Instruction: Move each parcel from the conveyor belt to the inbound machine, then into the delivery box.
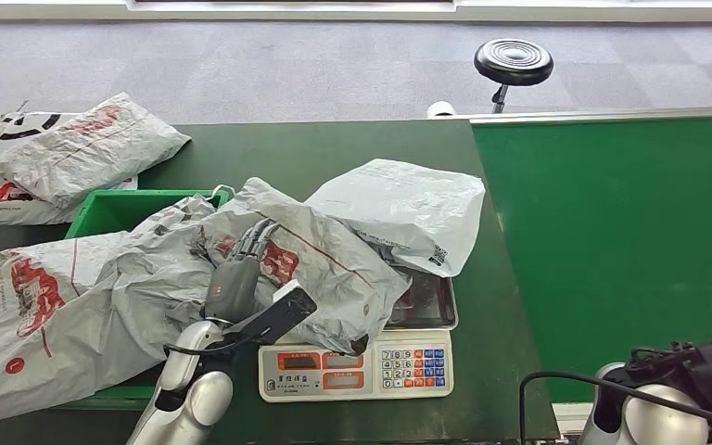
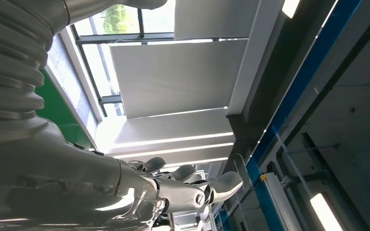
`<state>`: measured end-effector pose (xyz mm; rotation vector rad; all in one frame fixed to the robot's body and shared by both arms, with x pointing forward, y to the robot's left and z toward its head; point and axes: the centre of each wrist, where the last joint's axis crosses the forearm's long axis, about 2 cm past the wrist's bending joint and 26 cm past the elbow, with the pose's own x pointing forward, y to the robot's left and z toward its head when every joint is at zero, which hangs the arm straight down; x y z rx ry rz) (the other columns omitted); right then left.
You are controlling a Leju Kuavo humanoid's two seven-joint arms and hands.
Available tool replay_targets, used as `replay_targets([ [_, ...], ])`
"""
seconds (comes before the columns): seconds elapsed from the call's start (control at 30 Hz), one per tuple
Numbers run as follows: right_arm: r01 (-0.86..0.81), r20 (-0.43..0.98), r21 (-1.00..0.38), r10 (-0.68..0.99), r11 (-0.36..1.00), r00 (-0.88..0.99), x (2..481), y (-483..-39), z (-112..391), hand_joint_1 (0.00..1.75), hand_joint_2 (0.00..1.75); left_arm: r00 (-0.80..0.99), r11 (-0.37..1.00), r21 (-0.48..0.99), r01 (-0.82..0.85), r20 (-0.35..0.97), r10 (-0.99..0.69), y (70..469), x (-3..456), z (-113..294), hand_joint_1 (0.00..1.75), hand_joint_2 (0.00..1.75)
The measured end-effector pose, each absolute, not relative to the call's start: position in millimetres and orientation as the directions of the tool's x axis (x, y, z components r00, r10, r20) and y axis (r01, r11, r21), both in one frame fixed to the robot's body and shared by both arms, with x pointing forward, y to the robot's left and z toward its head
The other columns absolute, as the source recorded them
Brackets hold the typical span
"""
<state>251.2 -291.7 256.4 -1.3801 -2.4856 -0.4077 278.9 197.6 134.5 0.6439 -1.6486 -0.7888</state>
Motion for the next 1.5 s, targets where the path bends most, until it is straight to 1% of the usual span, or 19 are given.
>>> replay_targets([
  [0.07, 0.855, 0.365, 0.113, 0.779, 0.507, -0.51, 251.2, -291.7, 256.3, 0.0, 1.75, -0.204, 0.62, 0.784, 0.001, 0.607, -0.768, 198.8, 278.9, 132.5, 0.0, 1.75],
  [0.2, 0.853, 0.362, 0.114, 0.779, 0.509, -0.513, 251.6, -291.6, 255.7, 0.0, 1.75, -0.185, 0.601, 0.799, 0.025, 0.594, -0.782, 200.5, 278.0, 128.7, 1.75, 1.75],
  [0.4, 0.845, 0.372, 0.109, 0.767, 0.523, -0.523, 254.4, -289.6, 250.5, 0.0, 1.75, -0.15, 0.53, 0.839, 0.12, 0.543, -0.826, 205.7, 262.5, 118.9, 1.75, 1.75],
  [0.57, 0.835, 0.383, 0.106, 0.753, 0.539, -0.535, 256.5, -286.9, 245.7, 0.0, 1.75, -0.151, 0.488, 0.859, 0.157, 0.509, -0.847, 209.6, 254.7, 117.5, 1.75, 1.75],
  [0.7, 0.831, 0.391, 0.102, 0.746, 0.547, -0.539, 257.2, -285.3, 243.2, 0.0, 1.75, -0.163, 0.498, 0.856, 0.14, 0.516, -0.841, 211.1, 251.5, 118.4, 1.75, 1.75],
  [0.87, 0.83, 0.402, 0.091, 0.742, 0.55, -0.536, 254.9, -284.6, 238.8, 0.0, 1.75, -0.179, 0.556, 0.828, 0.064, 0.558, -0.81, 213.8, 250.4, 120.5, 1.75, 1.75],
  [0.93, 0.83, 0.406, 0.088, 0.741, 0.551, -0.535, 254.0, -284.5, 237.5, 0.0, 1.75, -0.189, 0.594, 0.804, -0.003, 0.583, -0.79, 216.8, 250.4, 121.8, 1.75, 1.75],
  [1.0, 0.83, 0.407, 0.087, 0.74, 0.552, -0.535, 253.6, -284.4, 237.0, 0.0, 1.75, -0.214, 0.647, 0.751, -0.134, 0.616, -0.758, 221.9, 250.4, 125.8, 1.75, 1.75],
  [1.1, 0.829, 0.408, 0.089, 0.739, 0.553, -0.536, 253.5, -284.4, 236.9, 0.0, 1.75, -0.264, 0.699, 0.613, -0.367, 0.652, -0.711, 232.6, 251.3, 136.4, 1.75, 1.75],
  [1.2, 0.827, 0.41, 0.093, 0.735, 0.555, -0.54, 253.7, -284.1, 237.0, 0.0, 1.75, -0.334, 0.706, 0.441, -0.554, 0.659, -0.674, 247.2, 251.8, 151.1, 1.75, 1.75],
  [1.33, 0.823, 0.414, 0.1, 0.729, 0.559, -0.545, 253.9, -283.6, 237.2, 0.0, 1.75, -0.421, 0.688, 0.263, -0.676, 0.629, -0.654, 266.3, 253.0, 170.9, 1.75, 1.75],
  [1.5, 0.823, 0.415, 0.102, 0.727, 0.559, -0.546, 254.0, -283.6, 237.2, 0.0, 1.75, -0.421, 0.644, 0.187, -0.742, 0.618, -0.664, 279.1, 252.1, 182.7, 1.75, 1.75],
])
